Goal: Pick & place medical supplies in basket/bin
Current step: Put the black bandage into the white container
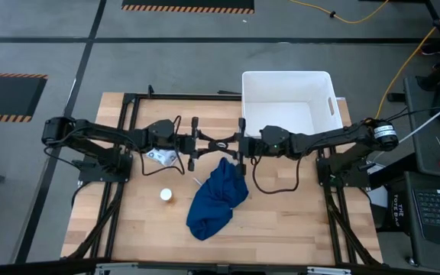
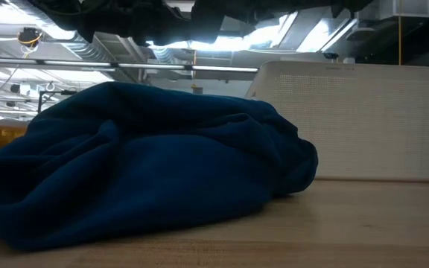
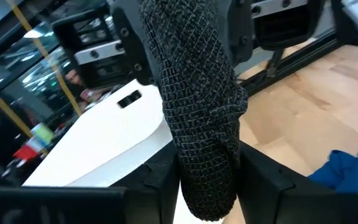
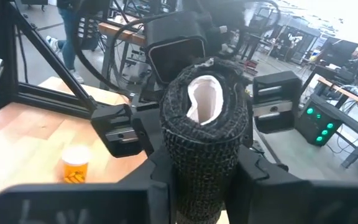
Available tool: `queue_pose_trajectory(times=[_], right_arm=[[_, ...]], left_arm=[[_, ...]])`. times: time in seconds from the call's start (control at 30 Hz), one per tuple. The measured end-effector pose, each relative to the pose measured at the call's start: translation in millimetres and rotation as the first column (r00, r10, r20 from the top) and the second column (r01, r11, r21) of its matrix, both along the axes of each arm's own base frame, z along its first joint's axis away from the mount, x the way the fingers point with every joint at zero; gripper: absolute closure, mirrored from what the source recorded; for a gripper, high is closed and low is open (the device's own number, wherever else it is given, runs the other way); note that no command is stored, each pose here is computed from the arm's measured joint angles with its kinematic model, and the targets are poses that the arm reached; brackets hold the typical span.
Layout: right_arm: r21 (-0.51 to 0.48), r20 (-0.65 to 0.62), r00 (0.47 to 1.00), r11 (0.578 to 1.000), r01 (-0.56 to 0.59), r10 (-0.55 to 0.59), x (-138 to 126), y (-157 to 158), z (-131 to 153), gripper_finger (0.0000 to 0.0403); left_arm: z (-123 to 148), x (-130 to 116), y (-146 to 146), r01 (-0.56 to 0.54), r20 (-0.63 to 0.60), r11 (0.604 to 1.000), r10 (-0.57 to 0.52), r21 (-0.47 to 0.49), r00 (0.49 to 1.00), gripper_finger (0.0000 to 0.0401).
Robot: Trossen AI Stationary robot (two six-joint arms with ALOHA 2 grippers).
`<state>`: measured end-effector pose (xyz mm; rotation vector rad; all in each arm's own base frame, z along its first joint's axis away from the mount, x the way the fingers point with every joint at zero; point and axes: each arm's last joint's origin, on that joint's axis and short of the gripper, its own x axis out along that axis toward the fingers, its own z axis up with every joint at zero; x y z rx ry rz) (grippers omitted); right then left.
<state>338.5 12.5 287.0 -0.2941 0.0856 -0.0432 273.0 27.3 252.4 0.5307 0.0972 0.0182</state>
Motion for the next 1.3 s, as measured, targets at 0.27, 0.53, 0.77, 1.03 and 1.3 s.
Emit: queue_pose_trajectory(times=[0.27,0.53,0.77,1.03,1.3], right_arm=[[-0.005,-0.007,1.000,1.000,0.008,-0.008,-10.8,-1.5,10.7,0.0318],[-0.010,-0.054,0.998,0.999,0.038,-0.038,-27.2,-3.0,21.6,0.0317],[-0.022,-0.078,0.991,0.994,0.111,-0.112,-46.6,-6.1,34.7,0.0317],[-0.022,-0.042,0.943,0.944,0.330,-0.330,-75.5,-16.5,56.2,0.0317],[-0.114,-0.073,0.732,0.735,0.668,-0.677,-86.0,-33.1,52.1,0.0317]], left_arm=[[6.2,-7.4,-9.2,-0.066,-0.014,0.998,0.066,-0.023,0.998,0.0232],[10.6,-25.7,-16.6,-0.039,-0.104,0.999,0.036,-0.030,0.994,0.0224],[9.1,-50.1,-13.4,-0.058,-0.046,0.997,0.055,-0.059,0.997,0.0234],[7.9,-66.0,-9.4,-0.087,-0.015,0.987,0.086,-0.133,0.996,0.0245],[7.7,-65.6,-9.4,-0.091,-0.012,0.978,0.090,-0.188,0.996,0.0247]])
